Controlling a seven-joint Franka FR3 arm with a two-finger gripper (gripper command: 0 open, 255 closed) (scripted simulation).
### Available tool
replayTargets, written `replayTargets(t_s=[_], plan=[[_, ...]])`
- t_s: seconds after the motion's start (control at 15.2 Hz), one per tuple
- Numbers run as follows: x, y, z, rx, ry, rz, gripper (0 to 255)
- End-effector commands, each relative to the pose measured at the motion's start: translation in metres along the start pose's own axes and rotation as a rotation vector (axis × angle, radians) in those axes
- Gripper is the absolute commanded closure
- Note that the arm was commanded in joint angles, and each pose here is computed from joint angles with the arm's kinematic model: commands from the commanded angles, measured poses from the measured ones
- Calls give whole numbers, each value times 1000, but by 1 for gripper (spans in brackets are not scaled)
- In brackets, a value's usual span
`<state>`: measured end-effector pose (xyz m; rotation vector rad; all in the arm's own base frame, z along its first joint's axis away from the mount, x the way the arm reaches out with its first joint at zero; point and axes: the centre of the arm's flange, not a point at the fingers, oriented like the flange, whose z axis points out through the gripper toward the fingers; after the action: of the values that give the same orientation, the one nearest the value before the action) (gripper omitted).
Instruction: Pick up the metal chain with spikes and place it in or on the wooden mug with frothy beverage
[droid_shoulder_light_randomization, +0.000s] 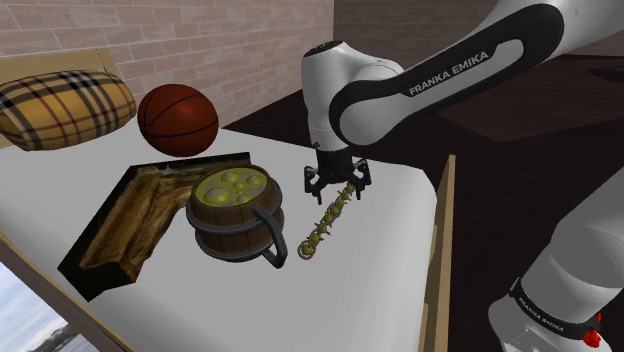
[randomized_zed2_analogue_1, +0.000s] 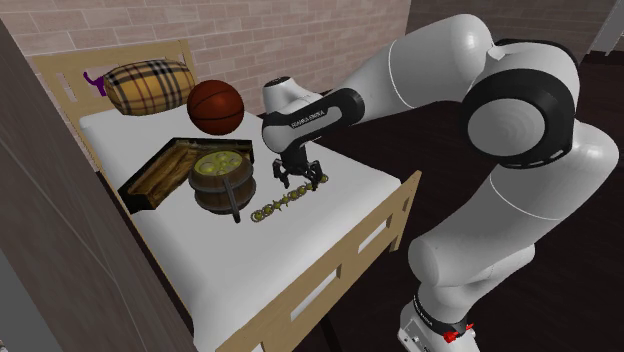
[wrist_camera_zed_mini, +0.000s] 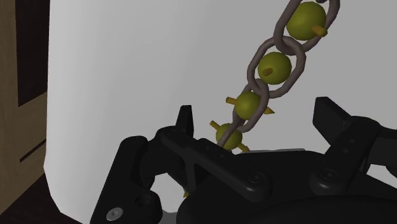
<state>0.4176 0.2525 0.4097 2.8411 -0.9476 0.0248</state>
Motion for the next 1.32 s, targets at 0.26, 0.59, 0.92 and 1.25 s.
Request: replayTargets(t_s=[0.26,0.59,0.92,1.25], plan=[[0,0,0,0,0,0,255],[1,0,0,0,0,0,255],[1,3,-21,0,0,0,255],[3,6,-47,0,0,0,255]])
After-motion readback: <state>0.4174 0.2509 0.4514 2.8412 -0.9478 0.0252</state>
